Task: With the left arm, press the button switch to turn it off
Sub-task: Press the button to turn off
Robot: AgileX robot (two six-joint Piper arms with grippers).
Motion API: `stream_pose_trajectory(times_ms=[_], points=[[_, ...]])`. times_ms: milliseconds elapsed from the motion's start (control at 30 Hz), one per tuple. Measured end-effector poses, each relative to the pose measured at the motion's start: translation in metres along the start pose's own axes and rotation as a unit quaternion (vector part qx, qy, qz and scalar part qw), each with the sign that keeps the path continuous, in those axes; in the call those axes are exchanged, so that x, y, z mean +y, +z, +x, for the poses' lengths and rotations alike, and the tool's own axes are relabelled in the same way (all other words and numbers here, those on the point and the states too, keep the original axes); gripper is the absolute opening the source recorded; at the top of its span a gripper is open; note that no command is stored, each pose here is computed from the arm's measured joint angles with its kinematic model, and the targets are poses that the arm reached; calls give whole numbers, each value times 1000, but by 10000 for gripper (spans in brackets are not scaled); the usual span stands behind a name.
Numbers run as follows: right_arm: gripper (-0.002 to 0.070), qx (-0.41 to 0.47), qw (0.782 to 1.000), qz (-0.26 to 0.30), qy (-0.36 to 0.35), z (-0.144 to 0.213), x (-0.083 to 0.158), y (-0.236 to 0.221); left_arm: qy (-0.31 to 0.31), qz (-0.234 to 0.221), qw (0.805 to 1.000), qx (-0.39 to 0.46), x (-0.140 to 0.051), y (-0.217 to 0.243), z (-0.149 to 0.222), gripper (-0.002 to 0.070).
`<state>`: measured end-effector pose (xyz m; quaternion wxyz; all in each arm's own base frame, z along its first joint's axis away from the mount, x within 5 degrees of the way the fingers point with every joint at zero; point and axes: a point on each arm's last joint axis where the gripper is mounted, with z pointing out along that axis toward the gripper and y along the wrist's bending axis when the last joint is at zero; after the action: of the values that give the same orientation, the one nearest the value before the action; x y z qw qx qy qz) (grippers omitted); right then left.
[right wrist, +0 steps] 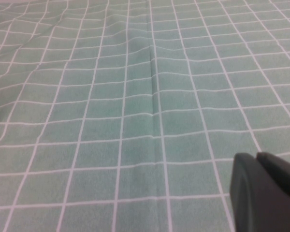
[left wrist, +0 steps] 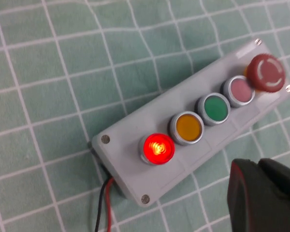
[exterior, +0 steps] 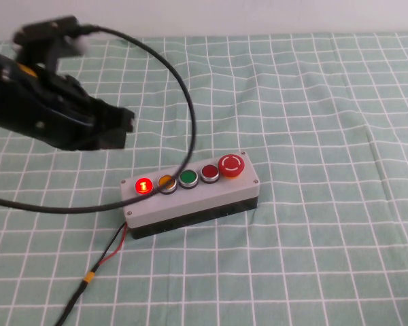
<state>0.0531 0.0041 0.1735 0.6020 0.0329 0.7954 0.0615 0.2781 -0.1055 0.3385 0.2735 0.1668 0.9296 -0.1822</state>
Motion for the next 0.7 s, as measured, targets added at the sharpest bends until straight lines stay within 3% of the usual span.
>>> stream_pose_trajectory(times_ms=[200,400,700], points=[[-17,0,1000,0,0,0,0,0,14,-51,997,64,-6,42,0,-2],[-17,0,1000,0,0,0,0,0,22,-66,993,91,-13,71,-3,-2],[-17,0,1000,0,0,0,0,0,7,-96,987,130,-1,106,4,-2]])
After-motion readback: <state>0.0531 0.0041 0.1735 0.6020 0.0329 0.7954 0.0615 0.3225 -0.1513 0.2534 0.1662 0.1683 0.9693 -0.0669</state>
